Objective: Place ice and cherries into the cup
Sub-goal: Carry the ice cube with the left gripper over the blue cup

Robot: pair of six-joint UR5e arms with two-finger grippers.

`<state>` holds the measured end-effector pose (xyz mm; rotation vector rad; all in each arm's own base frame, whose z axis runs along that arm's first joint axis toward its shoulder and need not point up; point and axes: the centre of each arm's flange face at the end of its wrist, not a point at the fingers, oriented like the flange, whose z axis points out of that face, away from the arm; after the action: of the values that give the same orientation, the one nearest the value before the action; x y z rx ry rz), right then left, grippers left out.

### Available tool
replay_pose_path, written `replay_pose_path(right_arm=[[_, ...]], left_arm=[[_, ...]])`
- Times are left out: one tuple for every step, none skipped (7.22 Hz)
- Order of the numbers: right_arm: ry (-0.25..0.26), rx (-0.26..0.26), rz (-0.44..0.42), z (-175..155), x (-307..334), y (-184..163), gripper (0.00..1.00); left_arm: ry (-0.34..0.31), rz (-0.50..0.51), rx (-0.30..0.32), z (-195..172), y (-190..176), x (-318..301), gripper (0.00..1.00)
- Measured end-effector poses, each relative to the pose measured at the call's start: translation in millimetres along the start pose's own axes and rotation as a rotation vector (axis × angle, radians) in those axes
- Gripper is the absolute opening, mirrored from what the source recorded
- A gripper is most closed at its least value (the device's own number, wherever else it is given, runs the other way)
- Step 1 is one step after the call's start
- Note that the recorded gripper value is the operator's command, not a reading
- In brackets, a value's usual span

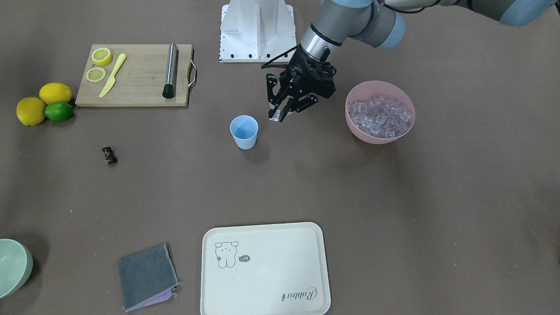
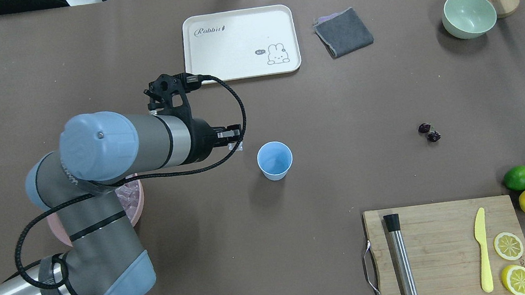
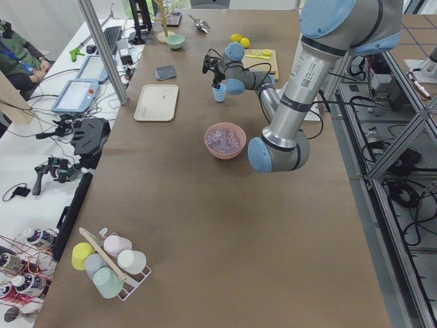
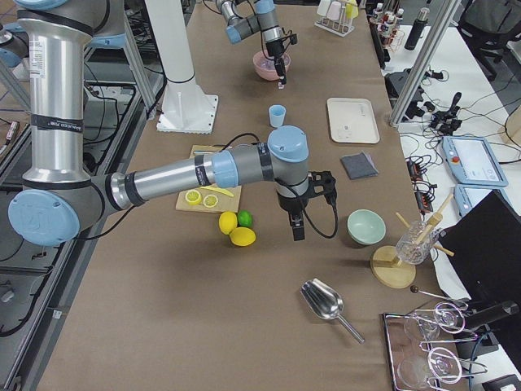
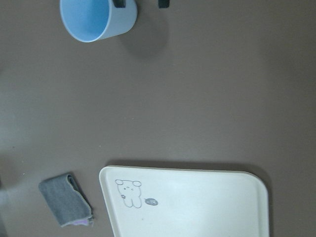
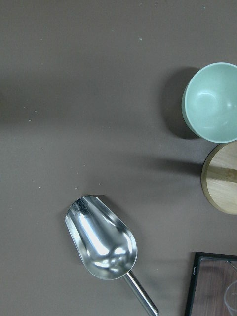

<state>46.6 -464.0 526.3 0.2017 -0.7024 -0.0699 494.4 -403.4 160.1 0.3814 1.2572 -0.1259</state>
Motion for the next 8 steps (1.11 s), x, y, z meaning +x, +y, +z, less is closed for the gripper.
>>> replay_pose_path(right_arm=[[0.000,0.000,-0.001,-0.4,-0.1,0.8,1.00],[0.000,0.001,-0.002,-1.1,-0.3,1.7,1.00],[0.000,0.003,-0.004,-1.9,-0.7,1.8,1.00],[0.000,0.004,-0.004,-2.2,-0.9,1.8,1.00],[0.001,0.005,-0.005,-2.6,-1.2,1.7,1.00],[0.000,0.006,-0.005,-3.2,-1.7,1.6,1.00],[0.000,0.007,-0.005,-3.7,-2.0,1.5,1.00],[0.000,0.007,-0.004,-3.7,-2.1,1.5,1.00]], left_arm=[[0.006,-0.030,0.002,11.0,5.6,17.5,0.00],[0.009,-0.049,0.009,22.0,12.4,32.7,0.00],[0.006,-0.058,0.025,30.5,19.6,41.9,0.00],[0.005,-0.060,0.037,34.4,24.5,47.1,0.11],[0.005,-0.060,0.041,36.1,27.6,49.1,0.74],[0.004,-0.057,0.039,37.3,31.0,49.9,0.94],[0.002,-0.051,0.032,39.2,36.2,49.9,0.96],[0.001,-0.046,0.025,40.6,41.1,49.7,0.97]])
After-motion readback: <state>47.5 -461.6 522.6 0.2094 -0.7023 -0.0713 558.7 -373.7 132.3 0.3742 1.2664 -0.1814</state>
